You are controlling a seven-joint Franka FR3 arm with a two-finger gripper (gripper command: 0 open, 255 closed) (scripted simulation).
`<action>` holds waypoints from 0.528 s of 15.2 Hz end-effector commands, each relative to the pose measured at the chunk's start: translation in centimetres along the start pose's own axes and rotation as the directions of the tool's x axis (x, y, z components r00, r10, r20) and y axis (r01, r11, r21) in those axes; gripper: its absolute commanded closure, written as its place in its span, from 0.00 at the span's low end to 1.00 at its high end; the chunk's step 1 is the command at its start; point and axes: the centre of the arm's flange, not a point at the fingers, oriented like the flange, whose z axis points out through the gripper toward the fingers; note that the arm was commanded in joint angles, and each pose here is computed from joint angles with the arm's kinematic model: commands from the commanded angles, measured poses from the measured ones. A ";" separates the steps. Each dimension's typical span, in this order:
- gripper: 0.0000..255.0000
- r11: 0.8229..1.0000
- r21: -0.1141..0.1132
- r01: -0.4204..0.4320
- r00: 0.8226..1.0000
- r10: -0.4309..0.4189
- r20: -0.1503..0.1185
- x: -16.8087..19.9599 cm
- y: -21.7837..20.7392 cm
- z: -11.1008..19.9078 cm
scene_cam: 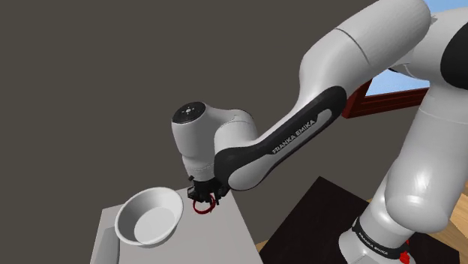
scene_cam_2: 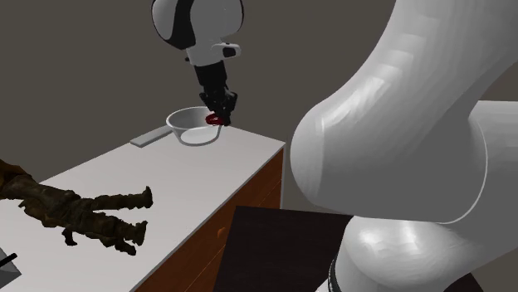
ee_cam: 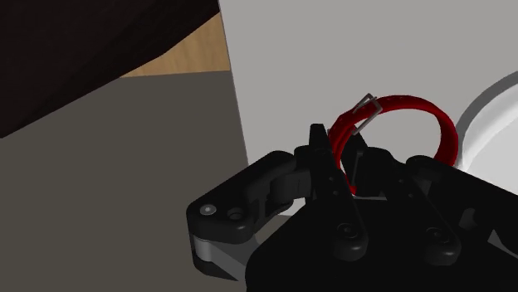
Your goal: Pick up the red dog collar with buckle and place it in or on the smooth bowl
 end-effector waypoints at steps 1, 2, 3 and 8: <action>1.00 1.000 0.000 0.000 1.000 0.000 0.000 0.1 0.1 -1.0; 1.00 1.000 0.000 0.000 1.000 0.000 0.000 0.2 0.2 -1.5; 1.00 1.000 0.000 0.000 1.000 0.000 0.000 0.2 0.2 -2.0; 1.00 1.000 0.000 0.000 1.000 0.000 0.000 1.4 -3.4 -3.2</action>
